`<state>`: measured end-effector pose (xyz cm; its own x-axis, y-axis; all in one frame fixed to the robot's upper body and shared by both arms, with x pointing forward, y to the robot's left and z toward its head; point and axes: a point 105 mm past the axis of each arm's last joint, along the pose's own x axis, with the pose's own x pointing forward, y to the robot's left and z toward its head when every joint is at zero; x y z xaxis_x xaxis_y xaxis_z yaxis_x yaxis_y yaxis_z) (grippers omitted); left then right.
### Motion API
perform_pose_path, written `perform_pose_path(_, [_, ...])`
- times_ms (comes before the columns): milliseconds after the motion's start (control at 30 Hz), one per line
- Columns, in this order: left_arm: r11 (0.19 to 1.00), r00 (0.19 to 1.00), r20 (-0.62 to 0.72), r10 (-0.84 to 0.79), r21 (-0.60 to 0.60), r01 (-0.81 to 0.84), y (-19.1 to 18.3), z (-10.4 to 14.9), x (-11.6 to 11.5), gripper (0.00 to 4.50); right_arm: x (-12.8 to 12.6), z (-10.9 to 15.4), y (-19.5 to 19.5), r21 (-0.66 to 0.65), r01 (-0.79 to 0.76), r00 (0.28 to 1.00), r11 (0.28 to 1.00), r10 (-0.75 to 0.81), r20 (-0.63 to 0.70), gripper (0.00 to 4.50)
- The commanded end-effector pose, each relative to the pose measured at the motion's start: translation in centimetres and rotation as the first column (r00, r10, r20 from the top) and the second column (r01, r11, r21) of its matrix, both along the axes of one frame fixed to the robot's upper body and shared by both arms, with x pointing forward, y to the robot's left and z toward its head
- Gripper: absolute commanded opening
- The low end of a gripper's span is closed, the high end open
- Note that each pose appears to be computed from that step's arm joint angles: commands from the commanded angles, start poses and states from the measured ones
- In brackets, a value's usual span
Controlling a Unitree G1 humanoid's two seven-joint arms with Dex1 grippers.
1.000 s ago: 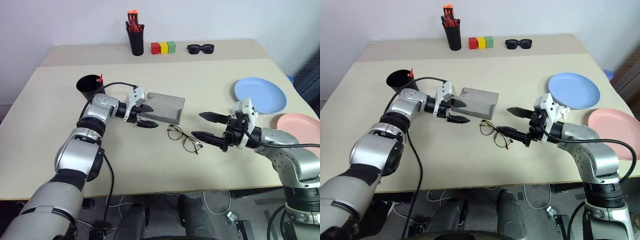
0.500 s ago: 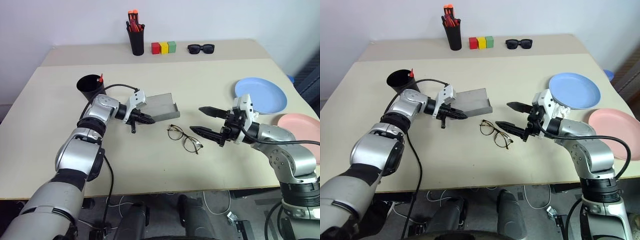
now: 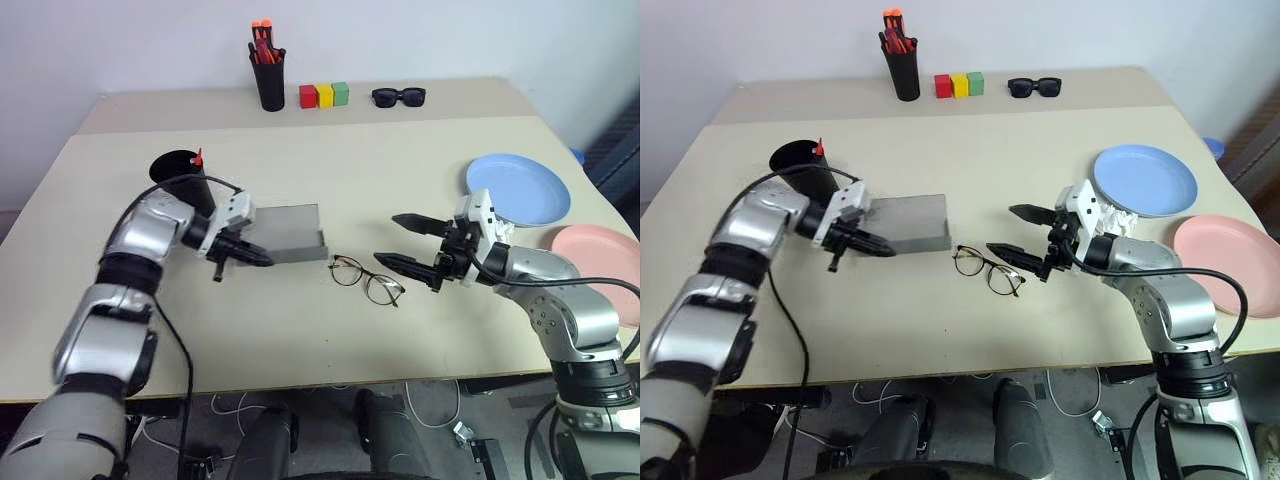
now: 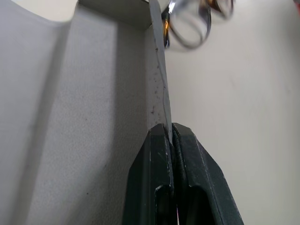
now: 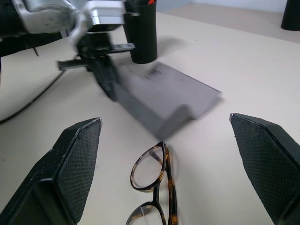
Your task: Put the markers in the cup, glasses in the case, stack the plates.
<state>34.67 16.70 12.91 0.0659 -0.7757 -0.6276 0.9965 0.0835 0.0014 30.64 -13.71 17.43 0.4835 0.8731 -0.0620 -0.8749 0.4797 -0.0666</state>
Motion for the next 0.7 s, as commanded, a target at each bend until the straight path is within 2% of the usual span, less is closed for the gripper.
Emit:
perform_pose_path(33, [0.995,0.994,0.059,-0.094,-0.026,0.096,-0.4,1.2,-1.4,0.08,0.1,1.1,0.2,0.006,-0.018,0.999,1.0,0.018,0.048,4.5])
perform_pose_path(167, [0.989,0.985,0.088,-0.146,0.015,0.145,0.5,0.4,-2.2,0.08,0.2,1.0,0.4,0.0,-0.022,0.999,1.0,0.022,0.049,4.5])
perform_pose_path(400, [0.979,0.976,0.086,-0.2,-0.007,0.202,-0.9,0.3,-2.7,0.08,0.2,1.2,0.4,-0.003,-0.026,0.998,1.0,0.026,0.053,4.5])
perform_pose_path(500, [0.979,0.974,0.109,-0.198,-0.018,0.201,-1.9,1.1,-2.1,0.91,0.2,1.2,0.5,-0.008,-0.025,0.998,1.0,0.025,0.055,4.5])
perform_pose_path(567, [0.98,0.975,0.106,-0.193,-0.029,0.197,-2.2,1.5,-2.0,1.82,0.2,1.2,0.5,-0.01,-0.025,0.998,1.0,0.026,0.055,4.5])
perform_pose_path(700, [0.982,0.98,0.093,-0.175,-0.052,0.18,-2.7,2.7,-2.3,4.01,0.4,-0.1,0.2,-0.095,0.01,1.0,0.995,-0.011,-0.015,4.5])
